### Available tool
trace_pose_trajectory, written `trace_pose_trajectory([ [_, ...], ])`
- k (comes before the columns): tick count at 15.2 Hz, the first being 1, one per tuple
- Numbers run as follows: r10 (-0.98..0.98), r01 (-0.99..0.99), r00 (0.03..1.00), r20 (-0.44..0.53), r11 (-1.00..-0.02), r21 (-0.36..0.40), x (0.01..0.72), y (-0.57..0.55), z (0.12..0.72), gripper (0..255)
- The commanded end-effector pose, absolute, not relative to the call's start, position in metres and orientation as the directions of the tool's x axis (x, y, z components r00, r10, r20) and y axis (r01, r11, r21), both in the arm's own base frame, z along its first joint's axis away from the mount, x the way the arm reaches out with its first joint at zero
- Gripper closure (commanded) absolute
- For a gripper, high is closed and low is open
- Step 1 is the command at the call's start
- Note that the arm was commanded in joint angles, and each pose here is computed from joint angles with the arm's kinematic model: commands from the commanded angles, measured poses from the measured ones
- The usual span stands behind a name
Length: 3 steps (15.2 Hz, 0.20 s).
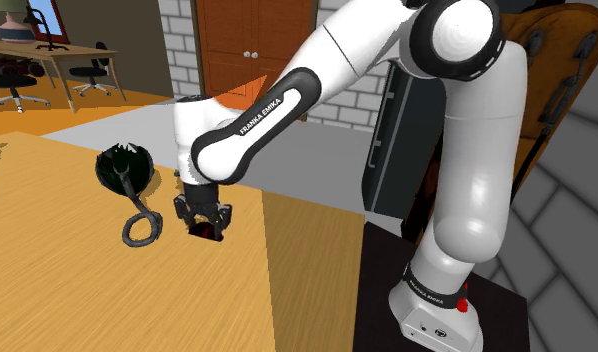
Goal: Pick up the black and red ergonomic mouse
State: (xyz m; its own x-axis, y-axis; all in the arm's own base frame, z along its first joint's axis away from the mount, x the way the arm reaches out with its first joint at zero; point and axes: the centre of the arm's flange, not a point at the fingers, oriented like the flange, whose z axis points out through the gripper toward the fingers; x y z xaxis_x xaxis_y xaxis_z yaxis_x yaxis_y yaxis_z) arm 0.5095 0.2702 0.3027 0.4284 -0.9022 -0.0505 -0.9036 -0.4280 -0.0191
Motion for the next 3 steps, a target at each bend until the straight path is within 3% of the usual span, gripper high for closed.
trace_pose_trajectory([
  [1, -0.902, -0.904, 0.428, -0.051, -0.428, -0.019, 0.5089, 0.2699, 0.313, 255],
  [3, -0.902, -0.904, 0.428, -0.051, -0.428, -0.019, 0.5089, 0.2699, 0.3138, 255],
])
